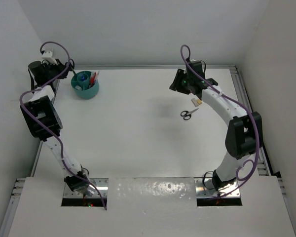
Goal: Sort the stationery into containers
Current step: Place the scissors in the storage box.
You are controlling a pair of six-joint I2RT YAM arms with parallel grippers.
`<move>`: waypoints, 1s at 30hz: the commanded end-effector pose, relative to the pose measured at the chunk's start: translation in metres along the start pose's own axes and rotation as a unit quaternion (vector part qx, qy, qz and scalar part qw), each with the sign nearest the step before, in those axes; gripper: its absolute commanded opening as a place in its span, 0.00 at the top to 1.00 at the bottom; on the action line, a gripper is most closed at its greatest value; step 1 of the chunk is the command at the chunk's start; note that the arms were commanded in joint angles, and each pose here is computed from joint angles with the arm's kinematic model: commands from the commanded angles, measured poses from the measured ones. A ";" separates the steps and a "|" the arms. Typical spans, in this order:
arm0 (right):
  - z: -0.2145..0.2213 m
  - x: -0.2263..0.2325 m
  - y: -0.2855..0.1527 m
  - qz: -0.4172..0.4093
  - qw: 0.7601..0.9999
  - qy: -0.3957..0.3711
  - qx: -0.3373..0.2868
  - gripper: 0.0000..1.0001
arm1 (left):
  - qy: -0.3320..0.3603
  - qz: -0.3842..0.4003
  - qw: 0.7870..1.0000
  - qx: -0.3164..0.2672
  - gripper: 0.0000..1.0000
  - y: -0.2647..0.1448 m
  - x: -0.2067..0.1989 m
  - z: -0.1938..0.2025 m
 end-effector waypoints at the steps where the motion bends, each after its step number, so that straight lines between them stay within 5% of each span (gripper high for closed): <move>1: -0.016 0.006 -0.016 0.003 1.000 -0.001 -0.031 0.57 | 0.004 0.024 1.000 -0.012 1.00 0.000 -0.006 0.002; 5: -0.015 0.003 -0.020 0.011 0.999 -0.003 -0.034 0.57 | 0.016 0.031 0.999 0.000 0.98 0.002 -0.011 0.015; 7: -0.015 0.002 -0.022 0.013 0.999 -0.003 -0.035 0.56 | 0.024 0.032 0.999 0.006 0.82 0.003 -0.013 0.021; 12: -0.015 -0.001 -0.027 0.023 0.999 -0.010 -0.037 0.54 | 0.026 0.016 1.000 0.004 0.62 0.004 -0.008 0.017; 22: 0.024 -0.037 -0.041 0.108 0.994 -0.025 0.018 0.39 | 0.051 -0.033 0.997 -0.036 0.39 -0.006 -0.005 -0.040; 24: 0.052 -0.053 -0.039 0.138 0.988 -0.025 0.059 0.70 | 0.069 -0.058 0.995 -0.036 0.38 -0.013 -0.004 -0.052; 25: 0.061 -0.058 -0.038 0.150 0.986 -0.022 0.067 0.76 | 0.079 -0.057 0.995 -0.033 0.38 -0.014 -0.008 -0.055; 30: 0.098 -0.082 -0.025 0.171 0.981 0.043 0.075 0.74 | 0.111 -0.040 0.993 -0.023 0.35 -0.035 -0.031 -0.070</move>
Point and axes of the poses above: each gripper's point midway between its finger pads, its own y axis out along the fingers, its own x axis along the line the jaws close on, z = x × y, the point moved 3 cm from there along -y, back along the fingers, and after that the axes turned 6 degrees about -y, right-handed, at the moved point
